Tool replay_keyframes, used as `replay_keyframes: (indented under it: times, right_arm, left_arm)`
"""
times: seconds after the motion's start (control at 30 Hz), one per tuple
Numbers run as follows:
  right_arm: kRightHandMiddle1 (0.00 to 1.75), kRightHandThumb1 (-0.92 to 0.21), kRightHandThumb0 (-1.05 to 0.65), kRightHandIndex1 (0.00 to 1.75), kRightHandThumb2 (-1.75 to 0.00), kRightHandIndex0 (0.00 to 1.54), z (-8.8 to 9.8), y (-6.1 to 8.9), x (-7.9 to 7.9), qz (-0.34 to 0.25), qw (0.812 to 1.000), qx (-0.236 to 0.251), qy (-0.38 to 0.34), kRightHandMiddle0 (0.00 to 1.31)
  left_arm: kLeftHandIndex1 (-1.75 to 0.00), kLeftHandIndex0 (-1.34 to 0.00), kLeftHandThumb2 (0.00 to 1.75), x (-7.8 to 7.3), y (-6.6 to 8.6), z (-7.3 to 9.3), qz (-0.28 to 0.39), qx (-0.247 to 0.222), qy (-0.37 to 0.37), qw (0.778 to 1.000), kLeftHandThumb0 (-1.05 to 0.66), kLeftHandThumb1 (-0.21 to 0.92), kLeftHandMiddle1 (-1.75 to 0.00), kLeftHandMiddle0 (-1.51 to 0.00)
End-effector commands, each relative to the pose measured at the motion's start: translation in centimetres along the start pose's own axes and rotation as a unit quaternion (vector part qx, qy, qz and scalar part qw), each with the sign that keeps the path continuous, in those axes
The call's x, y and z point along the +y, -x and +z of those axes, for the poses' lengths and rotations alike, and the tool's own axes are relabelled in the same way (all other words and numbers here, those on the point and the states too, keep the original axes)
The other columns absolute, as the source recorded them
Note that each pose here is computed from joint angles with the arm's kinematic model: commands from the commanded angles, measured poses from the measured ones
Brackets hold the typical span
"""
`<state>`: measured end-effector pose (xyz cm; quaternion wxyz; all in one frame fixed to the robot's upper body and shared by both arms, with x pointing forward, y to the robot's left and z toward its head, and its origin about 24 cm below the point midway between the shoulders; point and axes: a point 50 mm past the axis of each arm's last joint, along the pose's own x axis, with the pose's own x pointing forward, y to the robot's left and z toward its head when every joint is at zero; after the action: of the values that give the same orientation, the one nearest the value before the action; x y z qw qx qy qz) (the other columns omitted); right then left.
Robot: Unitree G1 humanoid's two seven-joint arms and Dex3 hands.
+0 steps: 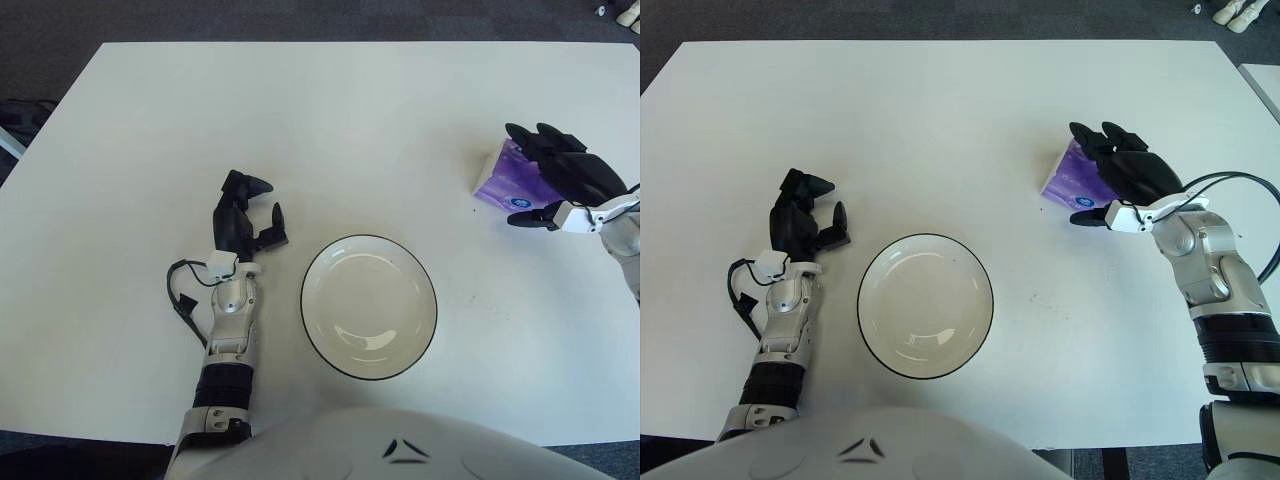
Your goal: Put the tissue paper into the plate.
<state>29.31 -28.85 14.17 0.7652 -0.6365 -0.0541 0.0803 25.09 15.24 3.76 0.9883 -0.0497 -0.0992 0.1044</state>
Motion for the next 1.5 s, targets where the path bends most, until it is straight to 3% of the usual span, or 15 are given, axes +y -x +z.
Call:
replay_keyframes:
  times: [0.0, 0.53, 1.37, 1.47]
  right_arm:
    - [0.00, -0.50, -1.05, 0.00, -0.61, 0.00, -0.2, -0.6, 0.9, 0.014, 1.000, 0.001, -0.014, 0.00]
    - [0.00, -0.50, -1.03, 0.00, -0.62, 0.00, -0.6, -2.2, 2.3, 0.059, 0.998, -0.002, -0.032, 0.00]
    - [0.00, -0.54, -1.00, 0.00, -0.66, 0.00, 0.7, -4.3, 4.5, 0.075, 0.997, -0.032, -0.013, 0.00]
    - [0.14, -0.52, -0.97, 0.00, -0.72, 0.00, 0.7, -4.3, 4.9, 0.065, 0.997, -0.038, -0.025, 0.00]
  left_arm:
    - [-1.75, -0.50, 1.33, 1.9, 3.6, -4.4, 0.026, 0.117, -0.022, 0.993, -0.01, 0.27, -1.56, -0.67]
    - [-1.75, -0.51, 1.38, 1.9, 3.6, -4.4, 0.020, 0.107, -0.027, 0.994, -0.01, 0.24, -1.64, -0.65]
    - [-1.75, -0.53, 1.40, 1.8, 3.7, -4.3, 0.023, 0.112, -0.020, 0.993, -0.01, 0.23, -1.65, -0.64]
    - [-1.75, -0.53, 1.40, 1.8, 3.7, -4.2, 0.025, 0.113, -0.020, 0.993, -0.01, 0.23, -1.64, -0.64]
